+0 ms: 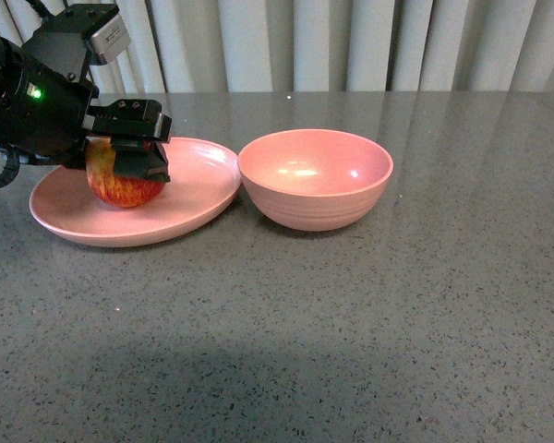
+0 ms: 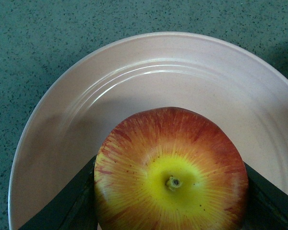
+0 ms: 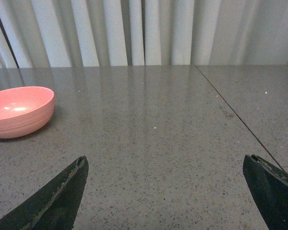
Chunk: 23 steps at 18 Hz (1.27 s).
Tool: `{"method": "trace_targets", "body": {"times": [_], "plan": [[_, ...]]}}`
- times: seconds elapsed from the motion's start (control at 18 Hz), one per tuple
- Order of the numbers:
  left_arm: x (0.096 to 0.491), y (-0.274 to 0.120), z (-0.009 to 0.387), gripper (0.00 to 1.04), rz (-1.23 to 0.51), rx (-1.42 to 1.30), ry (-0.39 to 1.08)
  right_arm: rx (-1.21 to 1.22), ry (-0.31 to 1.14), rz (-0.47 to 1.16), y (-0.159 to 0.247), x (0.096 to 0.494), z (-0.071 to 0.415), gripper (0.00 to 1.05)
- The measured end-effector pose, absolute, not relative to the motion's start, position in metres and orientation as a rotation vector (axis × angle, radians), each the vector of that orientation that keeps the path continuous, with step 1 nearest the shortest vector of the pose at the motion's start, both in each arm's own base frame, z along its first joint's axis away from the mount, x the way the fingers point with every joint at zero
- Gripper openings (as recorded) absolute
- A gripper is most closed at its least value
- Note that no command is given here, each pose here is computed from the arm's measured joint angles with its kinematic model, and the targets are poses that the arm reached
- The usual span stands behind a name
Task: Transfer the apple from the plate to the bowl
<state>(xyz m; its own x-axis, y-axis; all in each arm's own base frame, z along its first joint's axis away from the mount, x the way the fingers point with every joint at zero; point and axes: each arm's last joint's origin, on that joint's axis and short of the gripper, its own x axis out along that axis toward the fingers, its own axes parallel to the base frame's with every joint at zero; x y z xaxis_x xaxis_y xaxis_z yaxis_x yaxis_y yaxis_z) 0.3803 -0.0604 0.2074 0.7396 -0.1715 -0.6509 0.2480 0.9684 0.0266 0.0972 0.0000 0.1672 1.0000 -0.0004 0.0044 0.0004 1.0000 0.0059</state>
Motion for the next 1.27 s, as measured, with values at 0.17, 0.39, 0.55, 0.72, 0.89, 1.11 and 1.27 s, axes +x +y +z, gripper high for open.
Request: {"method": "trace_targets", "body": {"times": [0.17, 0.39, 0.55, 0.72, 0.89, 1.11, 1.27], "plan": [[0.378, -0.06, 0.228, 0.68, -0.216, 0.137, 0.666, 0.006, -0.004, 0.0, 0.0, 0.097, 0.167, 0.98], [0.367, -0.071, 0.298, 0.68, -0.245, 0.148, 0.475, 0.006, -0.005, 0.0, 0.0, 0.097, 0.167, 0.98], [0.354, -0.101, 0.316, 0.68, -0.34, 0.162, 0.429, 0.006, -0.005, 0.0, 0.0, 0.097, 0.167, 0.98], [0.342, -0.135, 0.317, 0.68, -0.436, 0.174, 0.421, 0.006, -0.004, 0.0, 0.0, 0.097, 0.167, 0.98], [0.334, -0.161, 0.318, 0.68, -0.499, 0.168, 0.413, 0.006, -0.004, 0.0, 0.0, 0.097, 0.167, 0.98], [0.343, -0.187, 0.298, 0.68, -0.527, 0.163, 0.458, 0.006, -0.005, 0.0, 0.0, 0.097, 0.167, 0.98], [0.353, -0.199, 0.274, 0.68, -0.528, 0.162, 0.522, 0.006, -0.004, 0.0, 0.0, 0.097, 0.167, 0.98]]}}
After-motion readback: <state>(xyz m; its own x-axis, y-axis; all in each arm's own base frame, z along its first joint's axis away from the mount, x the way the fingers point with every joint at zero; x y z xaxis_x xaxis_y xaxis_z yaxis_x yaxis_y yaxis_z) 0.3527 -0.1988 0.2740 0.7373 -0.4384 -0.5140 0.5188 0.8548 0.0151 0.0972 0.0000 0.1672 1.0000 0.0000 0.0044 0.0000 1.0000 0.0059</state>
